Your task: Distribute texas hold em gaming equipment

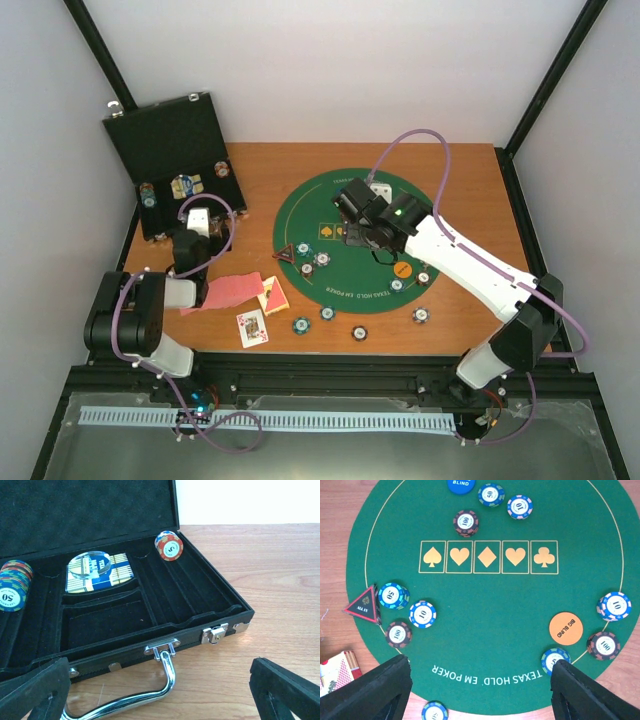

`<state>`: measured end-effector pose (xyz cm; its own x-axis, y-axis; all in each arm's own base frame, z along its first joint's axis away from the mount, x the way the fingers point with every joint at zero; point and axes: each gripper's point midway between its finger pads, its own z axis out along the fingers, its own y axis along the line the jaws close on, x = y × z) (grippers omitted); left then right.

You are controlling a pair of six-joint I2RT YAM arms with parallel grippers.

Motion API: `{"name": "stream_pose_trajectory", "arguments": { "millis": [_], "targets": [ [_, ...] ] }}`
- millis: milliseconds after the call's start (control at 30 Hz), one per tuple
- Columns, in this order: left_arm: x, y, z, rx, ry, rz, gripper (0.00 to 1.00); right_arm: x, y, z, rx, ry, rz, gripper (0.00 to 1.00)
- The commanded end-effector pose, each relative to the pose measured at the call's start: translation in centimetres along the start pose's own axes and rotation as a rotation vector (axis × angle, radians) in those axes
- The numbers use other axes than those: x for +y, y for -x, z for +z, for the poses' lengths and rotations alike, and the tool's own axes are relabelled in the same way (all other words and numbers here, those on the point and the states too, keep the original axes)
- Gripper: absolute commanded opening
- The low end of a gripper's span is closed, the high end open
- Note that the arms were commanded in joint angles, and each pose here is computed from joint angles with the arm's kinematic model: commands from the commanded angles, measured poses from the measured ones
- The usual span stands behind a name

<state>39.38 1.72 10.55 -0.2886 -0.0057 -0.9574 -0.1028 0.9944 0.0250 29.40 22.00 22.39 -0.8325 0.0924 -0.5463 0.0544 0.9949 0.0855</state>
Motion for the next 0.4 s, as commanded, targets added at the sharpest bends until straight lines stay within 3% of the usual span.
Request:
{"name": "stream_pose_trajectory", "arguments": {
  "millis": [0, 367],
  "targets": [
    [-0.09, 2.01, 0.31, -0.059, -0.012, -0.036, 1.0, -0.28, 0.62, -0.27, -0.015, -0.011, 0.01, 0.74],
    [-0.12, 2.0, 0.38, -0.057, -0.015, -0.036, 1.0, -0.35, 0.29, -0.03, -0.005, -0.013, 0.008, 0.72]
  ]
}}
